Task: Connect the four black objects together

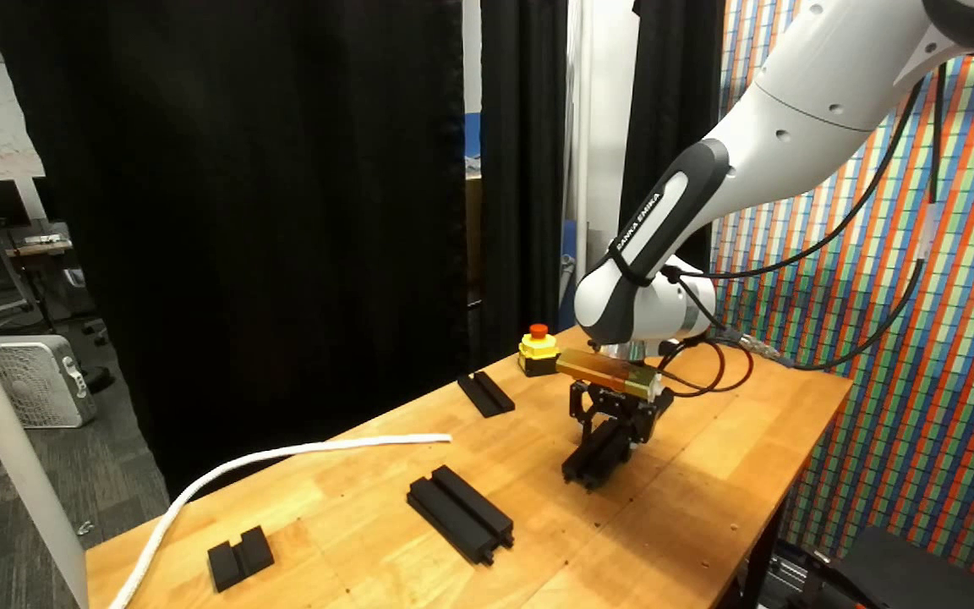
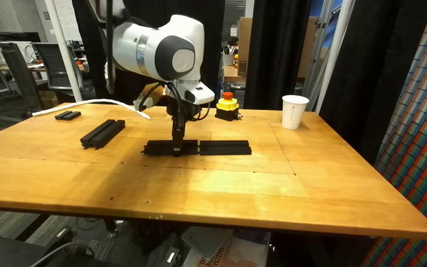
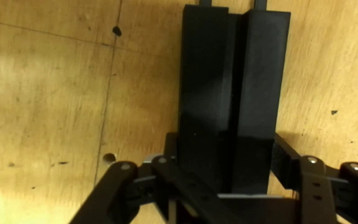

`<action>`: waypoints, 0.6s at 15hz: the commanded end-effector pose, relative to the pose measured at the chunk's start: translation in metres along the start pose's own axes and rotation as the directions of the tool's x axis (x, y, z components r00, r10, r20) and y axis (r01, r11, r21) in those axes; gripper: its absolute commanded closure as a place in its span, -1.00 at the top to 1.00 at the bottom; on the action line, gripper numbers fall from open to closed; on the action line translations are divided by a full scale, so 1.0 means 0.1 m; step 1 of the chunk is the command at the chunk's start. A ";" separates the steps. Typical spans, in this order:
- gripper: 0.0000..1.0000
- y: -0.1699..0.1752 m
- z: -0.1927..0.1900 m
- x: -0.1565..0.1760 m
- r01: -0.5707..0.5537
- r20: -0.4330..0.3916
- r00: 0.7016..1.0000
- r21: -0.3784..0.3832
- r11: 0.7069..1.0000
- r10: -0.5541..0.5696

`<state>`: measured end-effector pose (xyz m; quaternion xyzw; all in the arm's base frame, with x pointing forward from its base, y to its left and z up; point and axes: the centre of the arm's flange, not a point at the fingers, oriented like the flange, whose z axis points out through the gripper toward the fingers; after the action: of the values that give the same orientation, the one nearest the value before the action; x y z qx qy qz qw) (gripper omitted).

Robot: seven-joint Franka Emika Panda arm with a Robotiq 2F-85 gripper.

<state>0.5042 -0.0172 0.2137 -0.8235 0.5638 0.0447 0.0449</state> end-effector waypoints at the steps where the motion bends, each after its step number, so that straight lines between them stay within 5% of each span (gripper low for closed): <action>1: -0.06 0.06 -0.06 -0.05 0.000 -0.018 1.000 0.013 1.000 0.000; 9: -0.06 0.13 -0.03 -0.03 -0.019 -0.016 1.000 0.028 0.999 0.020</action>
<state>0.5034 -0.0174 0.2138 -0.8231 0.5645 0.0421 0.0458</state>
